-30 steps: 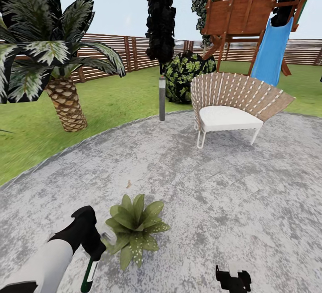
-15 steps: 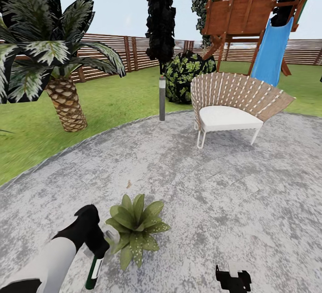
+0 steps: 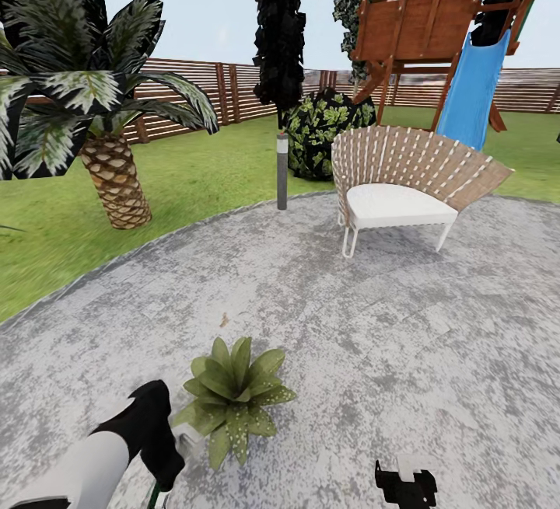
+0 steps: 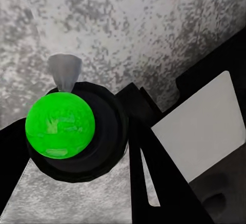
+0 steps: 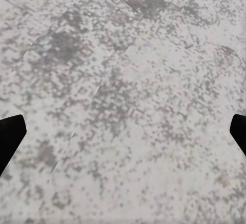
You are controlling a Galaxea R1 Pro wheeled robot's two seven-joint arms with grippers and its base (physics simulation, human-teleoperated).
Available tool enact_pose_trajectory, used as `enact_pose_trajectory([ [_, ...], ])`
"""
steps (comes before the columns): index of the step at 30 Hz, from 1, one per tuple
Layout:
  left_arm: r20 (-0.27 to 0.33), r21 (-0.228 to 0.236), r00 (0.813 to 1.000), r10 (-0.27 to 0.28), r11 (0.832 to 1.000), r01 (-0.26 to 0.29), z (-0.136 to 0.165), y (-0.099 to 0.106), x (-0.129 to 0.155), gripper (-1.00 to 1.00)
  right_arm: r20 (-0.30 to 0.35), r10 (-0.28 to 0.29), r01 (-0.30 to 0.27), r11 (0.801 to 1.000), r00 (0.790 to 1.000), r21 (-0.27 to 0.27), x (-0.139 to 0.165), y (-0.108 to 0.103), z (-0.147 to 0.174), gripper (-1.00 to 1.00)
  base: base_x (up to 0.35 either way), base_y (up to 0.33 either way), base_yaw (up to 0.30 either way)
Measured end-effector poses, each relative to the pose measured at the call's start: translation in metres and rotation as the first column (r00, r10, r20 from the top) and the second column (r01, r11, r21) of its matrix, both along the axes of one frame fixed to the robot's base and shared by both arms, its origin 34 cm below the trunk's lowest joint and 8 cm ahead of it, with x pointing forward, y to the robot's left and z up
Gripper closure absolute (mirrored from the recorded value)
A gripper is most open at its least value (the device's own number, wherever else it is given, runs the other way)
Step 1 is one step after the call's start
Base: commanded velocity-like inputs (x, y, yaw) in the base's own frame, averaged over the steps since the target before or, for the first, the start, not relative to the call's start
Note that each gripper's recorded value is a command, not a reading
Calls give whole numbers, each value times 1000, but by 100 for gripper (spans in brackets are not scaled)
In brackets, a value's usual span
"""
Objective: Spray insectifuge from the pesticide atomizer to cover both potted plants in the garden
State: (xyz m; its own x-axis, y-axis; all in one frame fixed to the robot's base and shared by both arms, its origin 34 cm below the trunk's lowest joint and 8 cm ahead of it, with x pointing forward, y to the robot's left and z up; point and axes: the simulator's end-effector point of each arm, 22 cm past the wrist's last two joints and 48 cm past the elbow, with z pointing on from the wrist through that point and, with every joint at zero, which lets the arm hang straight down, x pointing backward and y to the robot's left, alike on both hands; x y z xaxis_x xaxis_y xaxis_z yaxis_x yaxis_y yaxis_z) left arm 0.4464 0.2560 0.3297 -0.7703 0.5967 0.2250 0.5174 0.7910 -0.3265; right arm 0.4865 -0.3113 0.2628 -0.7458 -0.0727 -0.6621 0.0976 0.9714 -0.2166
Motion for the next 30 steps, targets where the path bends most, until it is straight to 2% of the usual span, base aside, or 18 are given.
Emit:
enact_pose_trajectory([
  [2, 13, -2, 1000, 0, 1000, 0, 2, -2, 5, 100, 0, 0, 0, 1000, 1000, 0, 0, 0, 0, -100, 0, 0, 0],
  [4, 93, 1, 996, 4, 1000, -4, 13, -2, 34, 100, 0, 0, 0, 1000, 1000, 0, 0, 0, 0, -100, 0, 0, 0],
  [7, 138, 2, 990, 6, 1000, -6, 21, -2, 50, 100, 0, 0, 0, 1000, 1000, 0, 0, 0, 0, -100, 0, 0, 0],
  [11, 137, -5, 991, -4, 1000, 5, 20, -11, 50, 100, -1, 0, 0, 1000, 1000, 0, 0, 0, 0, -100, -229, 17, 0],
  [17, 127, 2, 992, -10, 1000, 10, 18, -8, 45, 100, 0, 0, 0, 1000, 1000, 0, 0, 0, 0, -100, -136, 81, -150],
  [18, 119, 3, 993, -8, 1000, 8, 16, -6, 42, 100, 0, 0, 0, 1000, 1000, 0, 0, 0, 0, -100, -5, 3, -21],
  [20, 57, 4, 998, -11, 1000, 10, 4, -5, 15, 100, 0, 0, 0, 1000, 1000, 0, 0, 0, 0, -100, -2, 1, -8],
  [21, 47, 12, 999, -14, 1000, 14, 0, -3, 9, 100, 0, 0, 0, 1000, 1000, 0, 0, 0, 0, -100, -1, 1, -4],
  [25, 79, 54, 997, -16, 998, 12, -6, 4, 12, 100, 0, 0, 0, 1000, 1000, 0, 0, 0, 0, -100, 0, 0, 0],
  [28, 105, 40, 994, -10, 999, 6, 0, -4, 25, 100, 0, 0, 0, 1000, 1000, 0, 0, 0, 0, -100, 0, 0, 0],
  [30, 120, 13, 993, -7, 1000, 6, 3, -20, 32, 100, 0, 0, 0, 1000, 1000, 0, 0, 0, 0, -100, 0, 0, 0],
])
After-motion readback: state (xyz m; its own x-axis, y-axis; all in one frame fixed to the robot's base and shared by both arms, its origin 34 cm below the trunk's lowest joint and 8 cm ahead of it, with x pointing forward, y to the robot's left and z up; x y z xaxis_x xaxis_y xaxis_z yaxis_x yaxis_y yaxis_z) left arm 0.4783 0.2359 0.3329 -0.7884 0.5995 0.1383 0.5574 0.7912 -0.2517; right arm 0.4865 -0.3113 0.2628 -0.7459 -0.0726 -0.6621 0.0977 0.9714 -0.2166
